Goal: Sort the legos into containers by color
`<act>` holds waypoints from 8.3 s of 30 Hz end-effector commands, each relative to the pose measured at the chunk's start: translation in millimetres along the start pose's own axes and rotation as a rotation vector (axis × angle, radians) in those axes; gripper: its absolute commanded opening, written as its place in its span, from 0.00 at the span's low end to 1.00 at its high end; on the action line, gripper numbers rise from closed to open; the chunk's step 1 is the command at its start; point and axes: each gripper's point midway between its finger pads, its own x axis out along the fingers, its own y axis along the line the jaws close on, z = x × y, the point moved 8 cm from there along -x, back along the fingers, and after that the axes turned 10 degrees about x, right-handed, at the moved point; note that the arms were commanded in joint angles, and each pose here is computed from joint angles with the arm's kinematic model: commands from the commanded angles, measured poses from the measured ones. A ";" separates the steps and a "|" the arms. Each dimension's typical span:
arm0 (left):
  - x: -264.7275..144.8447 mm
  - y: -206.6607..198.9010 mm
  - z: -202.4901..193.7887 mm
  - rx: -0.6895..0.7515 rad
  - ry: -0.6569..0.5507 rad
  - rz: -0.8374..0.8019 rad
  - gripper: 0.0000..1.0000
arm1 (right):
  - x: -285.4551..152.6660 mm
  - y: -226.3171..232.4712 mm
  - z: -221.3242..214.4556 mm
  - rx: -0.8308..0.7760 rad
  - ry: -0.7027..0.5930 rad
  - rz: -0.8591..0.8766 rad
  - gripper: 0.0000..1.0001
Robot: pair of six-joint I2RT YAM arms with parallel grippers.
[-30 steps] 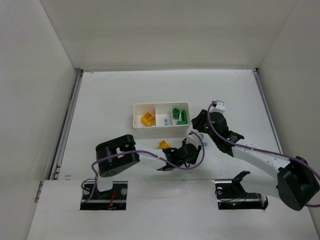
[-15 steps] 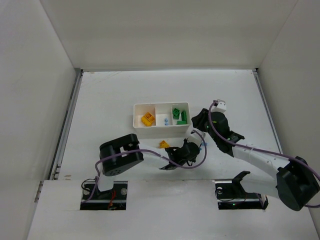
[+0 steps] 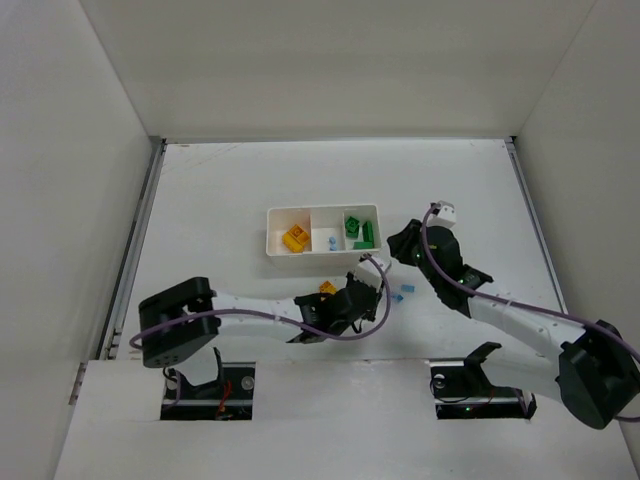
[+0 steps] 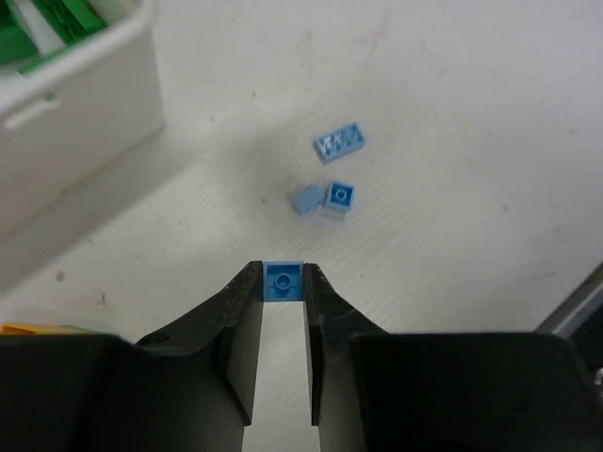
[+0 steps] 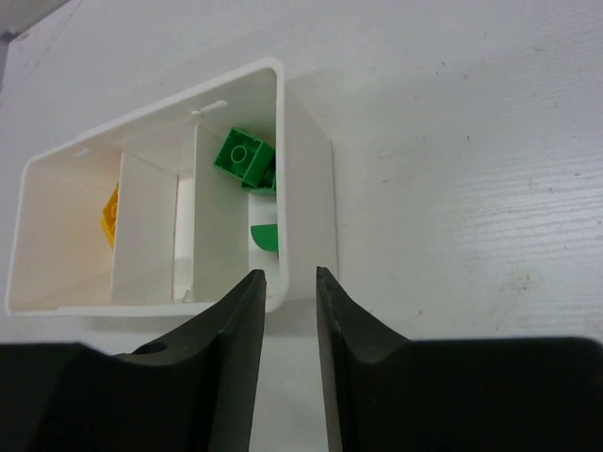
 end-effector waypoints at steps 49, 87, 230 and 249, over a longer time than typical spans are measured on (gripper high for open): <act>32.0 152.1 70.2 -0.270 -0.068 0.345 0.34 | -24.1 -31.3 -91.0 -0.237 0.260 -0.281 0.34; 55.6 -43.7 9.8 0.048 -0.022 -0.179 0.45 | -37.5 16.3 29.7 -0.047 -0.065 -0.073 0.20; -38.9 155.7 64.2 -0.395 -0.095 0.283 0.40 | -38.5 70.6 -132.5 -0.440 0.425 0.305 0.67; -119.7 136.8 -29.3 -0.660 0.132 0.226 0.46 | -15.1 66.6 -154.1 -0.648 0.431 0.176 0.63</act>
